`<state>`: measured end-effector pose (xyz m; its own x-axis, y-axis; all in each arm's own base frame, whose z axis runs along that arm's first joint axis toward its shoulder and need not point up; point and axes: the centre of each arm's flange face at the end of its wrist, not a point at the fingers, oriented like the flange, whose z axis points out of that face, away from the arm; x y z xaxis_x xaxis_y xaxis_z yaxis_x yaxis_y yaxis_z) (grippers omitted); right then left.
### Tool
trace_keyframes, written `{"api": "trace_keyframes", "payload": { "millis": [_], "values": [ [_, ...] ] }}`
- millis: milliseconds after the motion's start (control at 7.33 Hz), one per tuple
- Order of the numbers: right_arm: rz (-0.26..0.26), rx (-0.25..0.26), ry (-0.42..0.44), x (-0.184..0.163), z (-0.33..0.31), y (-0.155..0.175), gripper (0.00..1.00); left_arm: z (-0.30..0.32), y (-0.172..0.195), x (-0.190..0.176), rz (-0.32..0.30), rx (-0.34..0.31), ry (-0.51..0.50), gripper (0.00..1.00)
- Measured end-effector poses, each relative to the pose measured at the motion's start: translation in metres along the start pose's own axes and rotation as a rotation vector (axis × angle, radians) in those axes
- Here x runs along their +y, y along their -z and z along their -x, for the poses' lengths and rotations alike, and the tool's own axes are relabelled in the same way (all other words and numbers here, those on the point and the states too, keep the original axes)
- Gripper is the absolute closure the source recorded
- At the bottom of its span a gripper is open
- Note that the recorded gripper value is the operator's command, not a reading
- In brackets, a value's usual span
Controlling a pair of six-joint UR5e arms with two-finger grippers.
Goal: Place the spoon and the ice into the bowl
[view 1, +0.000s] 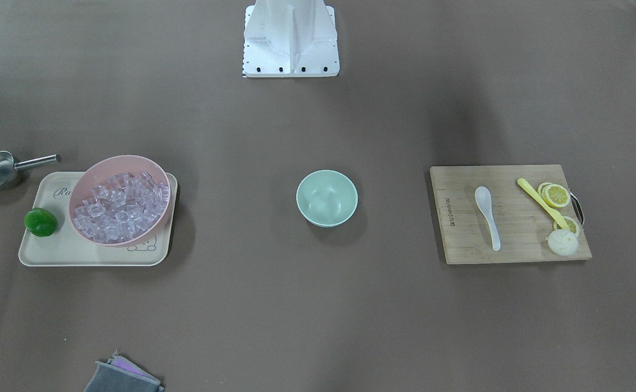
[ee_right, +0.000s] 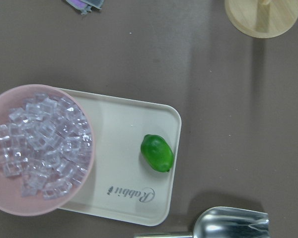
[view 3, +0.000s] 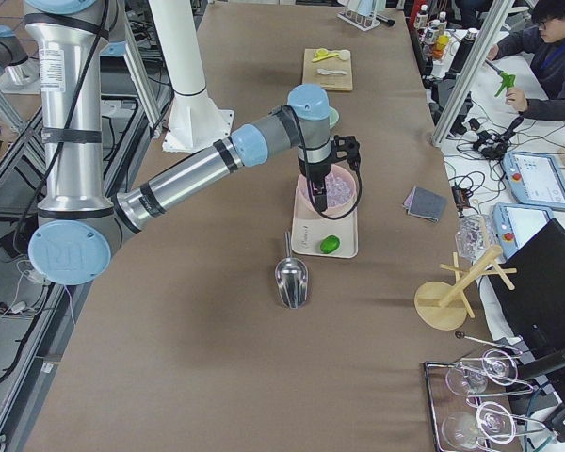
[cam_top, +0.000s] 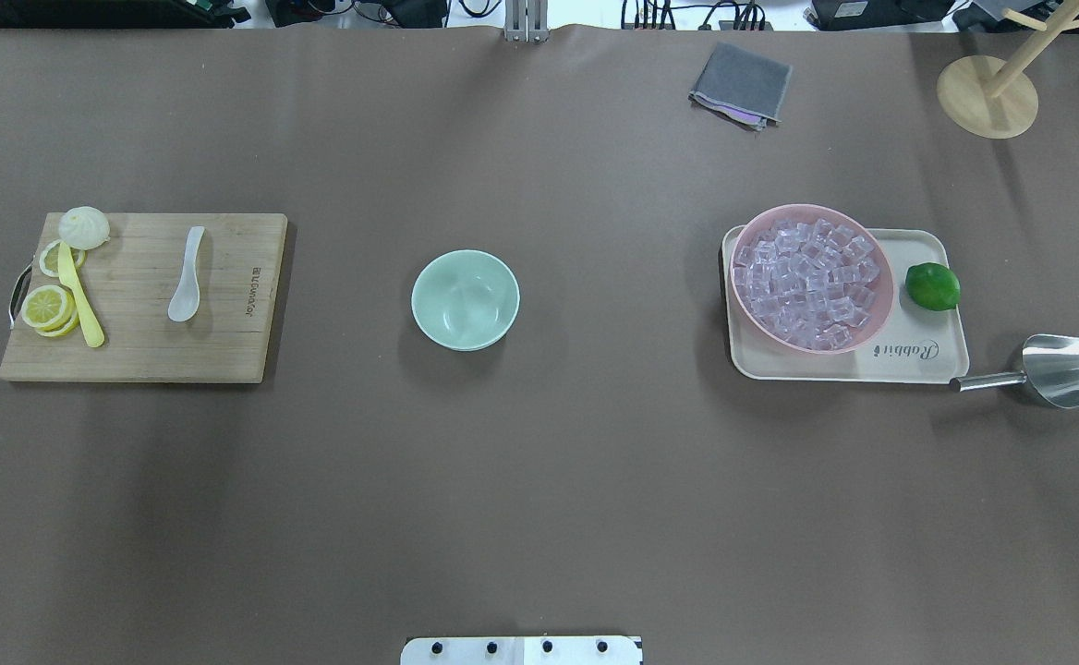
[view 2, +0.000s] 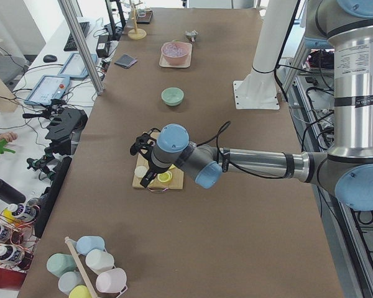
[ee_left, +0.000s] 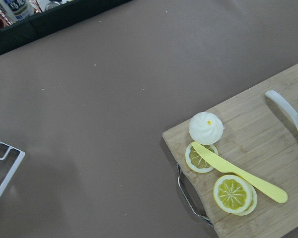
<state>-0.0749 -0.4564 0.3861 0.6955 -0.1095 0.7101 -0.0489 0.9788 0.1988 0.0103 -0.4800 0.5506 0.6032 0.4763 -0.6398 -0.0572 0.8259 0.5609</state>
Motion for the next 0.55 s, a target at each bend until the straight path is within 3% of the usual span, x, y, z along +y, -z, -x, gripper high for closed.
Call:
{"api": "trace_keyframes", "payload": {
  "millis": [273, 545],
  "values": [
    [-0.038, 0.047, -0.07, -0.011, 0.087, -0.029, 0.0, -0.039, -0.04, -0.027, 0.041, 0.03, 0.111, 0.02],
    [-0.083, 0.079, -0.16, -0.009, 0.156, -0.06, 0.0, -0.085, -0.09, -0.062, 0.068, 0.011, 0.247, 0.03]
  ]
}}
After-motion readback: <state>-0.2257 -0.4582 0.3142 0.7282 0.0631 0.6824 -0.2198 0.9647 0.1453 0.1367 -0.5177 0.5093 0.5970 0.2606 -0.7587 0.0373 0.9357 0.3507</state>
